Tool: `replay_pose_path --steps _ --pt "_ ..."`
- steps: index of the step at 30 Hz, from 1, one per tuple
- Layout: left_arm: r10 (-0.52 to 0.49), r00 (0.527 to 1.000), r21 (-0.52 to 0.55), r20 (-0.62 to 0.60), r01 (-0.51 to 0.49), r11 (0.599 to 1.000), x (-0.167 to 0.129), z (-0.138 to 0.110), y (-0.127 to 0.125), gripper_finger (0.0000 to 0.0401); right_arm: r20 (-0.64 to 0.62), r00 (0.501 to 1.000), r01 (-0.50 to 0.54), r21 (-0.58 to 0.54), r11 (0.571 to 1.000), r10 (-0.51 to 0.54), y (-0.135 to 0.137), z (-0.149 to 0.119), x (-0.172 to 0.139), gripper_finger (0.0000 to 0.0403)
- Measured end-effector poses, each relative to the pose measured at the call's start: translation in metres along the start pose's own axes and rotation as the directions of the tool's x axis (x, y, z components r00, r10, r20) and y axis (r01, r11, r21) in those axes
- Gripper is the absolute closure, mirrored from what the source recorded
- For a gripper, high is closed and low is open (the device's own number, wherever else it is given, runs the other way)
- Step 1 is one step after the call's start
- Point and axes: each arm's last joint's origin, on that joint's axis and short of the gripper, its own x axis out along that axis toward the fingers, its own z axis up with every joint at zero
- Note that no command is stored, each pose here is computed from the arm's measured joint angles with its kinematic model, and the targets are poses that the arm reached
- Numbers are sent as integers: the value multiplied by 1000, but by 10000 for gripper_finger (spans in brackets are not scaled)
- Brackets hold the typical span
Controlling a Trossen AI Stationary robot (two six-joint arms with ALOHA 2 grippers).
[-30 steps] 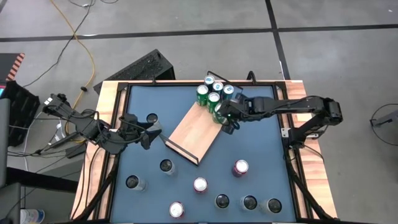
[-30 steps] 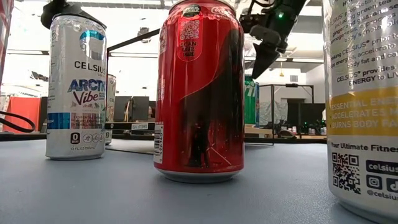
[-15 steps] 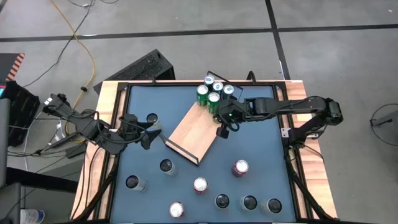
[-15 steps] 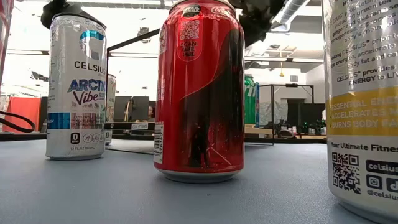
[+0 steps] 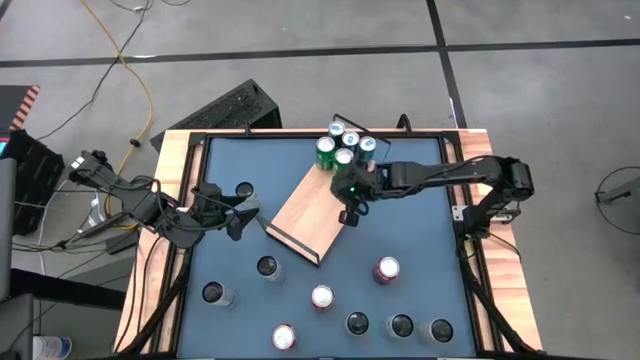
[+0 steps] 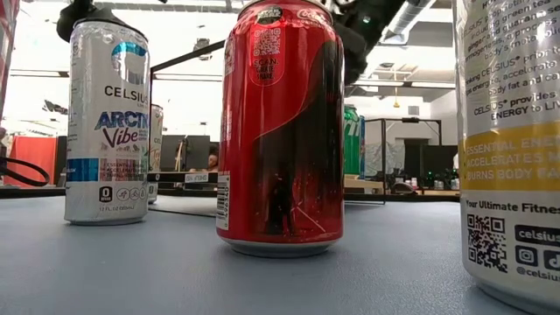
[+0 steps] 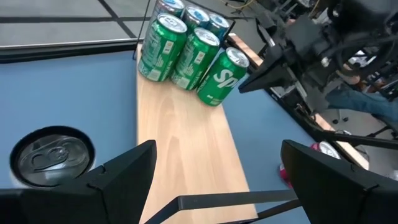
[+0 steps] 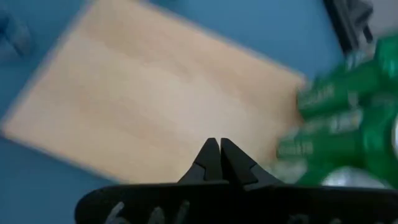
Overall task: Place canned beverage on shelf
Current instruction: Put green soda can on the shelf aligned with the other green soda cans
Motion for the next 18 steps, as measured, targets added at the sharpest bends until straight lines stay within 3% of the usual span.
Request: replay_pose_path --steps 18 --pt "8 1000 7 7 -8 1000 0 0 1 71 -159 961 241 79 967 -227 -6 -18 -10 403"
